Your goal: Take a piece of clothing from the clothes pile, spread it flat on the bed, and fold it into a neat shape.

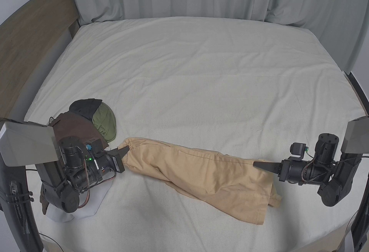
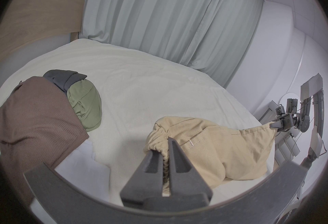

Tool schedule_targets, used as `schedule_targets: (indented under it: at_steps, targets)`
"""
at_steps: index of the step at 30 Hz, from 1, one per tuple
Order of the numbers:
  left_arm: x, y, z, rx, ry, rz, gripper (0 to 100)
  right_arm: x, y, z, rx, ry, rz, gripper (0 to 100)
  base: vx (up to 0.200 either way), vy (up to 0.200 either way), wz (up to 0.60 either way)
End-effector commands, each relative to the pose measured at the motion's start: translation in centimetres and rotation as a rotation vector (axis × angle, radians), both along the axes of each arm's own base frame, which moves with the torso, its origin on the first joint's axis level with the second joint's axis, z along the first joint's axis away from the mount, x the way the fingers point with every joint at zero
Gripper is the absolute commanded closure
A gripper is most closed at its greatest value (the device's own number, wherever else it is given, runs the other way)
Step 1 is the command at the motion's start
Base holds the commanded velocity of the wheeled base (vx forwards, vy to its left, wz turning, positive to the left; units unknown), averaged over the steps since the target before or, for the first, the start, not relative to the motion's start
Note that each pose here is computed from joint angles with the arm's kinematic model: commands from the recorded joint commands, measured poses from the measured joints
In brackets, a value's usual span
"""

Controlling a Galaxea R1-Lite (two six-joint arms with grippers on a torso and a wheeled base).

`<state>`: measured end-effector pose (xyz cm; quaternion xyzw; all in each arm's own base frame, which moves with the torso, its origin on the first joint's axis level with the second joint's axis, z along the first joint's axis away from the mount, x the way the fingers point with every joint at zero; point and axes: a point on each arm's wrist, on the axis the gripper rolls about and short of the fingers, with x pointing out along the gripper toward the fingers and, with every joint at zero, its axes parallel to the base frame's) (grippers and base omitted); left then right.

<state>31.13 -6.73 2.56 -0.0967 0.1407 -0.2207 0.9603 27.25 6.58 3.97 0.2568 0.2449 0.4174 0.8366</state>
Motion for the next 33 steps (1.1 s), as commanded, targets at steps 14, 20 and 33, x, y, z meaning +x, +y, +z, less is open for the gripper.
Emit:
schedule_targets:
  at_steps: [14,20,33]
  targets:
    - [1.0,-0.4,4.0,-0.128,-0.111,0.009,100,-0.3,0.5,3.9,0.024,-0.156,0.011,100,0.000,0.000,0.00]
    - [1.0,-0.4,4.1,-0.129,-0.115,0.008,100,0.2,0.5,4.2,0.015,-0.183,-0.039,100,0.000,0.000,0.00]
    - [1.0,-0.2,6.5,-0.147,-0.196,0.009,100,0.4,0.5,5.0,0.011,-0.233,-0.040,100,0.000,0.000,0.00]
